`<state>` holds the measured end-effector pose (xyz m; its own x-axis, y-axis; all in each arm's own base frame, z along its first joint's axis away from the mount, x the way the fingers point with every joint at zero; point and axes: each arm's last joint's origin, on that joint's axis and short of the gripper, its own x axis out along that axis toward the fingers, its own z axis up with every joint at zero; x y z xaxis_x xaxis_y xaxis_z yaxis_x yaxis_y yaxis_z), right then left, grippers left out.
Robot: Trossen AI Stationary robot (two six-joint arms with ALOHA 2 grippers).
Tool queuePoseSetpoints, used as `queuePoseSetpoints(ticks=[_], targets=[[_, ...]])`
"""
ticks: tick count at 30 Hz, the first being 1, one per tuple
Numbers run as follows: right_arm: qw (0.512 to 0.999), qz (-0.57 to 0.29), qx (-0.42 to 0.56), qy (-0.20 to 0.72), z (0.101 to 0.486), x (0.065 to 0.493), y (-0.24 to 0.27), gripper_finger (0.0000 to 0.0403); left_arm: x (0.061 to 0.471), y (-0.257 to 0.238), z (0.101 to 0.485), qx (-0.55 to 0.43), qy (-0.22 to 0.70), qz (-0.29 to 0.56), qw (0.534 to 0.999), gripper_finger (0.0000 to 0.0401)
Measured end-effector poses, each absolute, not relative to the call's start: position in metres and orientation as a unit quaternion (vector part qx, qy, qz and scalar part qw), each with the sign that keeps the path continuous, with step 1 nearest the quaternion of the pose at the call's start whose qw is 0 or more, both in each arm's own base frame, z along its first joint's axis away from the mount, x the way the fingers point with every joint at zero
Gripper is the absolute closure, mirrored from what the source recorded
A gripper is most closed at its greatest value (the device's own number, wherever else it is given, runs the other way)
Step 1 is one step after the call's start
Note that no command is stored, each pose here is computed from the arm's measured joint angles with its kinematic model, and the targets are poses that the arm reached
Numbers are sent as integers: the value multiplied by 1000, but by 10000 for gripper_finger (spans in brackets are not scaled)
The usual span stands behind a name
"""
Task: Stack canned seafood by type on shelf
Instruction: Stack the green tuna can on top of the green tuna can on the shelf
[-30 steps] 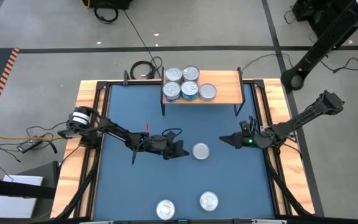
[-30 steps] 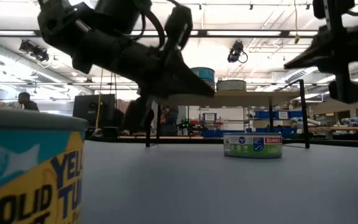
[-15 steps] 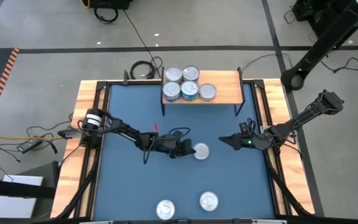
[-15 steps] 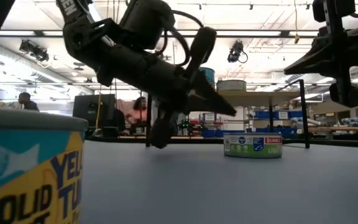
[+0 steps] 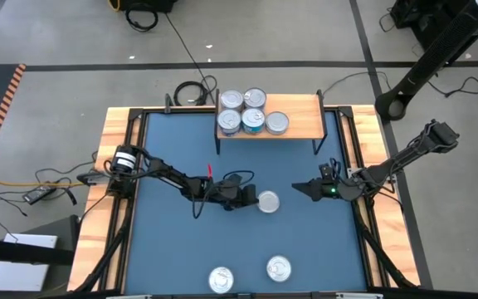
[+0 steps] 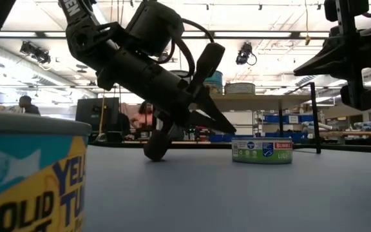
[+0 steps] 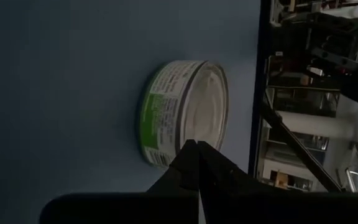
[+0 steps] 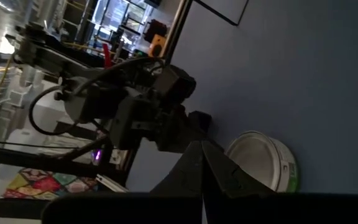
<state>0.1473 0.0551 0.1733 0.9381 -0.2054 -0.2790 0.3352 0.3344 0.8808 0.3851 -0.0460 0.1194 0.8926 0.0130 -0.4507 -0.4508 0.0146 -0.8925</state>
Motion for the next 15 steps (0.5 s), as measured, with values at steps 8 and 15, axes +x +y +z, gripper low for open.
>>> queuePoseSetpoints(ticks=[8, 15], targets=[[817, -165, 550, 59, 173, 147, 55, 402, 386, -43, 120, -678, 157, 167, 699, 401], [817, -165, 550, 59, 173, 147, 55, 402, 385, -42, 119, -671, 163, 165, 704, 401]])
